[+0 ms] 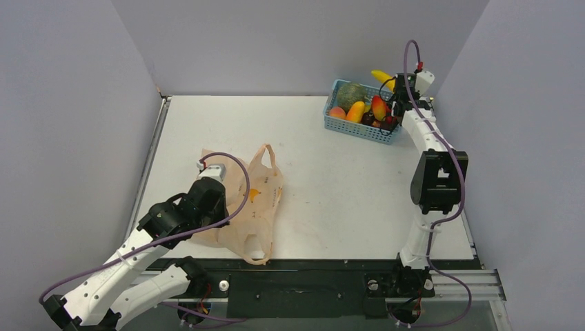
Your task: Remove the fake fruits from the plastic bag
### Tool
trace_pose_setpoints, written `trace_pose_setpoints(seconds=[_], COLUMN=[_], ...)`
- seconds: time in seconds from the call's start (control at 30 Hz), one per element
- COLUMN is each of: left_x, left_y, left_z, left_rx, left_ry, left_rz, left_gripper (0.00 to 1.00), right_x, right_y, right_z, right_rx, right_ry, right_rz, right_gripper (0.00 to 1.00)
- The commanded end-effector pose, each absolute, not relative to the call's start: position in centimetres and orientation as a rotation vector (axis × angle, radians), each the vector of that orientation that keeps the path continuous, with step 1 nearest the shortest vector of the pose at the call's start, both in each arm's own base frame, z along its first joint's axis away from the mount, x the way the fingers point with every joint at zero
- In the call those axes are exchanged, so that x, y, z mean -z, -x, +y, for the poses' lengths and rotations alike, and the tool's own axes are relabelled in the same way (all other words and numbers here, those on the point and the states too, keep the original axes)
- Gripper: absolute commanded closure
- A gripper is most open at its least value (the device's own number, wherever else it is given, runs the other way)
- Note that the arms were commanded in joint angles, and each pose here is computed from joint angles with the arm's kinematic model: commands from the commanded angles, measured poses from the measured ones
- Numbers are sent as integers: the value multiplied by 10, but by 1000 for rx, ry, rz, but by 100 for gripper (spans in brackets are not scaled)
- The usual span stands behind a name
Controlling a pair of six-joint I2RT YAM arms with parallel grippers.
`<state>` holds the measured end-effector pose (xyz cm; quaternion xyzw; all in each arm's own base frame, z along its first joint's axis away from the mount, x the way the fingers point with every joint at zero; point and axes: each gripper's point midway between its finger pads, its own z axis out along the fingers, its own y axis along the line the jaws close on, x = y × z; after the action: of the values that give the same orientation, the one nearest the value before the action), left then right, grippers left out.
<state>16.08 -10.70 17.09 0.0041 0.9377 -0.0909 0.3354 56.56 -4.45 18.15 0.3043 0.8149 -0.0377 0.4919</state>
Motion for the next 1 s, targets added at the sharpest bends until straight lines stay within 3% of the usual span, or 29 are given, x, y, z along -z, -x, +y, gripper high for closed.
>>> trace_pose_setpoints(seconds=[0.0, 0.3, 0.6, 0.67, 0.97], left_x=[-179, -179, -179, -180, -182], left_y=[-167, -168, -167, -167, -166], left_z=[-112, -112, -113, -113, -114], left_rx=[261, 255, 265, 266, 284], left_ry=[-7, -8, -14, -13, -14], left_rz=[2412, 2415, 2414, 2412, 2400], left_gripper=[100, 100, 100, 100, 100], right_x=[-180, -150, -162, -166, -197], right_y=[-578, -569, -563, -557, -497], right_z=[-56, -61, -29, -27, 5], right_rx=[110, 166, 17, 12, -62], right_ry=[-752, -781, -677, -663, -583], right_rz=[2005, 2072, 2099, 2102, 2039], right_gripper=[100, 90, 51, 47, 45])
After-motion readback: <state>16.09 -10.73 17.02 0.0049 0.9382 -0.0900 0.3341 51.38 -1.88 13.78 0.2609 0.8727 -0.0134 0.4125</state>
